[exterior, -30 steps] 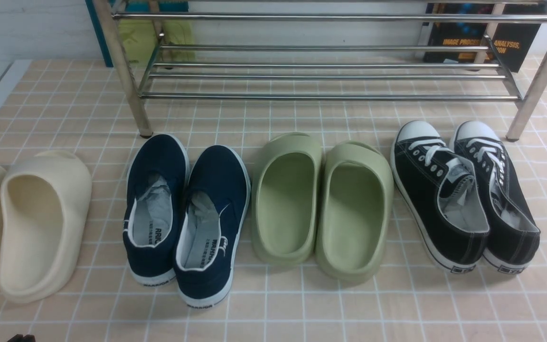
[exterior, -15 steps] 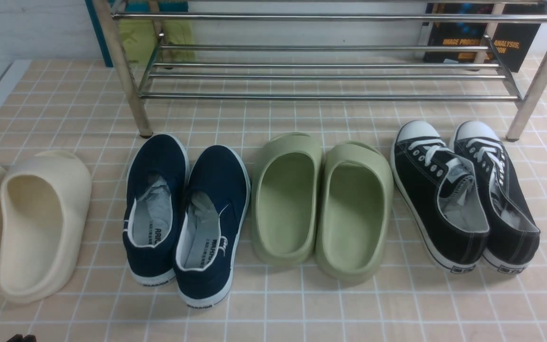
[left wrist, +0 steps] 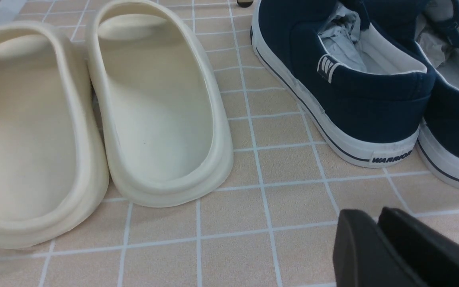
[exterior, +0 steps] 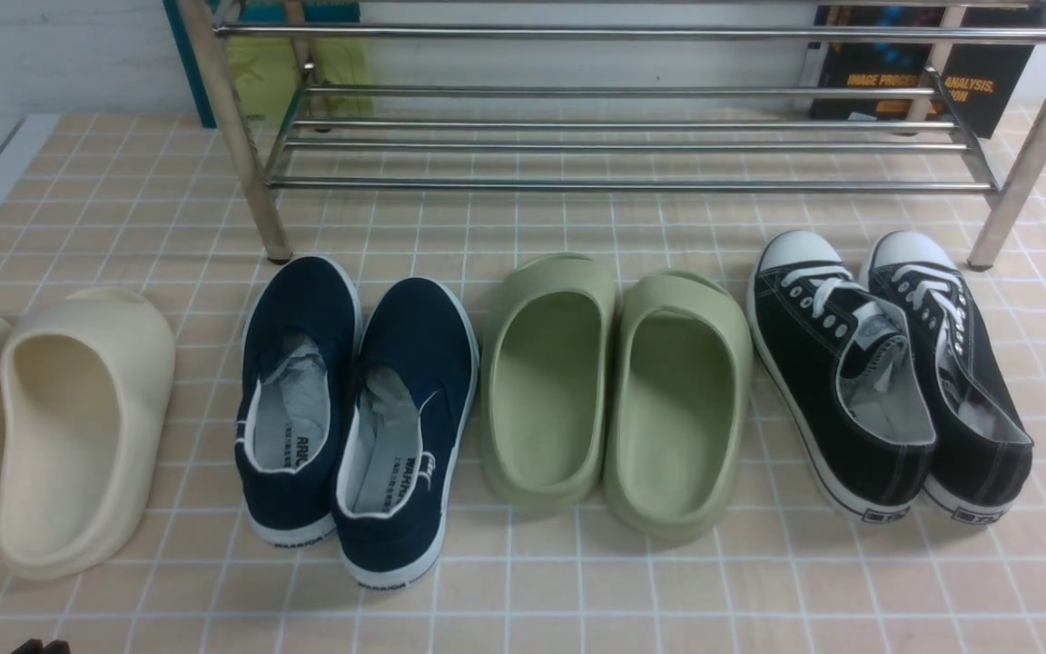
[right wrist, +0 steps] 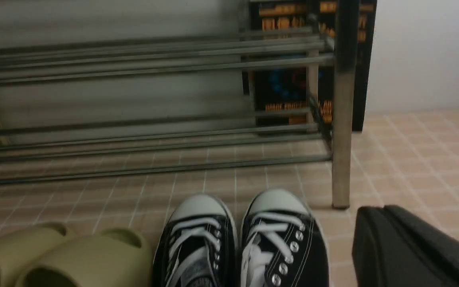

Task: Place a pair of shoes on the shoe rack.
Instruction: Use the right arm to grab the shoe closest to it

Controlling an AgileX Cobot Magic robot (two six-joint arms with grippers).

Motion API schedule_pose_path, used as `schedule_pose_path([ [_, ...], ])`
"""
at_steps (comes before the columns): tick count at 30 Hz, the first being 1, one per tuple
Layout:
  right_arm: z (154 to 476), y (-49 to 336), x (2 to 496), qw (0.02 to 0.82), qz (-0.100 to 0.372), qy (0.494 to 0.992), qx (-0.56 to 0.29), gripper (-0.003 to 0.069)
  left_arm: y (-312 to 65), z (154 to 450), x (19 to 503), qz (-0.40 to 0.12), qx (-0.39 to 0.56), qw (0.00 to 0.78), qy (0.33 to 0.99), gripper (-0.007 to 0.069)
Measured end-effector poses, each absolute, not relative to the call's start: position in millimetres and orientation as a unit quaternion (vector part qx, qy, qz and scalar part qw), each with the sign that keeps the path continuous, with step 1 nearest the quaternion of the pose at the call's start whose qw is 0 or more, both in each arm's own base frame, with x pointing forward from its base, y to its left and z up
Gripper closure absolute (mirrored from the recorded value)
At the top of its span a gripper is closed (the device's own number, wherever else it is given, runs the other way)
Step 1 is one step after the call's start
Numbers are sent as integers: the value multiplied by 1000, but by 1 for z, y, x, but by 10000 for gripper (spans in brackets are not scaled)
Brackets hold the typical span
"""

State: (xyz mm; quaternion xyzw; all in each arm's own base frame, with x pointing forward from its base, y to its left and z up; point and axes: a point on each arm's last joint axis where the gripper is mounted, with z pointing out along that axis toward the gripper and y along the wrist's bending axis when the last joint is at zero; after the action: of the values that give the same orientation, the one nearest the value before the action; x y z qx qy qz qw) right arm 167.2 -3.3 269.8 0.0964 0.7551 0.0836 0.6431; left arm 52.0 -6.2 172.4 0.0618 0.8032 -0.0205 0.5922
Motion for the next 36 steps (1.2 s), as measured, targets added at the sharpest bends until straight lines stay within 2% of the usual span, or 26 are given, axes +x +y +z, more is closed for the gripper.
schedule_pose_path([
  [3,247,9,180,571,121,805,105,676,-6,172,52,-21,62,592,803,517],
  [5,235,25,190,527,131,838,55,673,-6,172,52,-21,62,592,803,517],
  [9,232,48,206,489,127,863,-15,671,-6,172,52,-21,62,592,803,514],
  [10,231,63,216,472,121,872,-58,668,-6,172,52,-21,62,592,803,514],
  [13,235,84,231,464,125,871,-96,652,-6,172,52,-21,62,592,803,508],
  [15,239,100,240,464,134,866,-128,626,-6,172,52,-21,62,592,803,506],
  [19,244,119,256,461,145,850,-209,517,-6,172,52,-21,62,592,803,501],
  [23,250,119,268,473,121,849,-202,410,-6,172,52,-21,62,592,803,497],
  [24,250,119,269,474,119,849,-201,410,-6,172,52,-21,62,592,803,497],
  [28,255,110,277,499,50,843,-196,374,-6,172,52,-21,62,592,803,494],
  [31,257,98,281,512,-40,832,-210,373,-6,172,52,-21,62,592,803,492],
  [34,259,83,283,500,-112,841,-174,404,-6,172,52,-21,62,592,803,490],
  [36,259,76,282,469,-139,860,-145,449,-6,172,52,-21,62,592,803,490],
])
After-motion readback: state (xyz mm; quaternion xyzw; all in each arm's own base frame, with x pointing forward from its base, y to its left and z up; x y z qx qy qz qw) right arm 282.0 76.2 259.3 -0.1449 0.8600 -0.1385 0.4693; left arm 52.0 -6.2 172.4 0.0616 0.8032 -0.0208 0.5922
